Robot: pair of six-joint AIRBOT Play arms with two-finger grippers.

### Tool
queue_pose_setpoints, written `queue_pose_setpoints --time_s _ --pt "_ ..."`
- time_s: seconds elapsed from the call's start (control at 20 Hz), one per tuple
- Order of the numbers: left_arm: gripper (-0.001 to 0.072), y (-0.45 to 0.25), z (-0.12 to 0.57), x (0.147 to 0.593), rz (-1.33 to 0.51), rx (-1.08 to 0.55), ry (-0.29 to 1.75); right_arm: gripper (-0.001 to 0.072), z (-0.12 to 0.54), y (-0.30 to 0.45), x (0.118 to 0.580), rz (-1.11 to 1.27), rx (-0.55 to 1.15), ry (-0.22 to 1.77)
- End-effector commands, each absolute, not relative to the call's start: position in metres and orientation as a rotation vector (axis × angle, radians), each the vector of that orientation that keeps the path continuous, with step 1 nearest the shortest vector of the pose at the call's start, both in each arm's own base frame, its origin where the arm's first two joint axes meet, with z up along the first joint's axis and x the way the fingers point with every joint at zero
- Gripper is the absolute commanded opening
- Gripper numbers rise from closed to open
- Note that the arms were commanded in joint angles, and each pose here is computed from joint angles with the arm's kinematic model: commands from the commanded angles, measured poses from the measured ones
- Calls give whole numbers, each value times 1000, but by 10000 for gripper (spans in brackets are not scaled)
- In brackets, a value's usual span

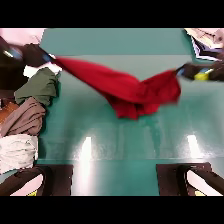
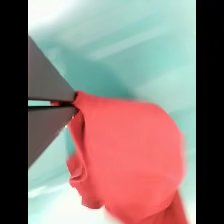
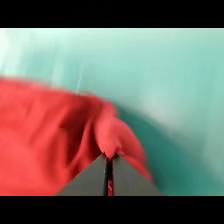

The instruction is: Fold the shirts.

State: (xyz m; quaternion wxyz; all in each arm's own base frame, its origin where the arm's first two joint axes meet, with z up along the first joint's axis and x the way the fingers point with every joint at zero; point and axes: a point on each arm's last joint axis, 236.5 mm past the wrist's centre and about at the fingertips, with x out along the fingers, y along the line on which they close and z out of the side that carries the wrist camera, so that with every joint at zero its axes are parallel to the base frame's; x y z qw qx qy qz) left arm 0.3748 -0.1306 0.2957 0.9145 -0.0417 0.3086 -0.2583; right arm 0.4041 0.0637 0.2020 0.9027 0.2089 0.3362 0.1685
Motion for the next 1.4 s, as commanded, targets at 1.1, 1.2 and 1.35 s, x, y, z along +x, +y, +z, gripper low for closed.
queue_pose_setpoints --time_s 1.1,1.2,1.35 --pt "20 -88 363 338 -375 -14 500 13 350 -58 333 46 500 646" --pt "21 -94 275 376 -397 -62 737 13 266 -61 352 26 531 910" --pt "21 -93 169 422 -385 -89 963 12 176 -64 386 -38 472 1119"
